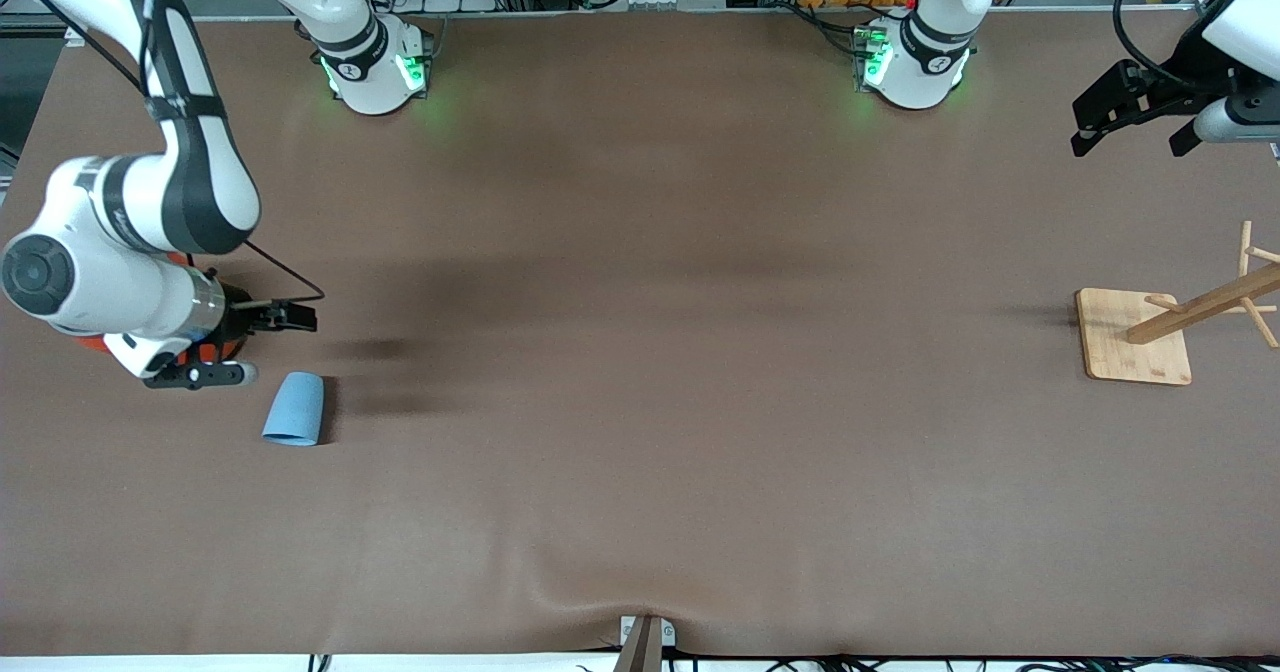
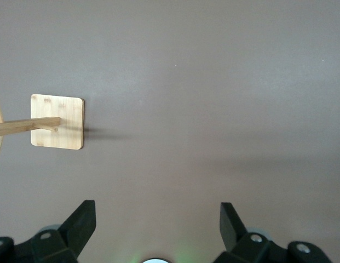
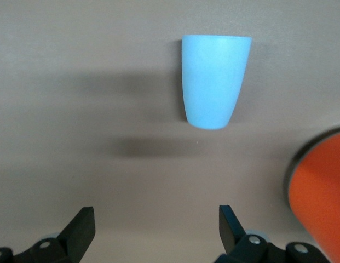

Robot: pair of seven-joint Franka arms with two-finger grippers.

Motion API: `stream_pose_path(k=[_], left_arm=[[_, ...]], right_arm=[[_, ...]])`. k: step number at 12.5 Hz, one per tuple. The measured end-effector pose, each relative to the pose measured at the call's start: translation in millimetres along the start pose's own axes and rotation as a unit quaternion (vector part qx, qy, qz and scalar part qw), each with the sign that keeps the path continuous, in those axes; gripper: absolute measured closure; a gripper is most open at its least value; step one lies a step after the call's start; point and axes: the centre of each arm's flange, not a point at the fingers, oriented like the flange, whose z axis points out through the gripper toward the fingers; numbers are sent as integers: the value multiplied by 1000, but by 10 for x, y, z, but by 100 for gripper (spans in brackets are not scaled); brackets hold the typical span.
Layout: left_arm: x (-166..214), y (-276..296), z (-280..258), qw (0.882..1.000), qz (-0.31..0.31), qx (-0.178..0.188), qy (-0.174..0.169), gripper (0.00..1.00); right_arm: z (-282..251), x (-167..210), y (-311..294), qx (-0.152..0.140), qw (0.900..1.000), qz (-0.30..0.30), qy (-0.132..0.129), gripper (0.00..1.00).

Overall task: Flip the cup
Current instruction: 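Lower the open right gripper over the blue cup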

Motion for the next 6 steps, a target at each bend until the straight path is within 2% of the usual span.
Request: stream_pose_path(k=[2, 6], left_arm=[[-1, 14, -1, 1000, 1, 0, 0, 0], [-1, 12, -3, 1000, 1, 0, 0, 0]], right_arm=[[299, 114, 20, -1, 1000, 0, 0, 0], [766, 330, 191, -7, 999, -30, 28, 0]])
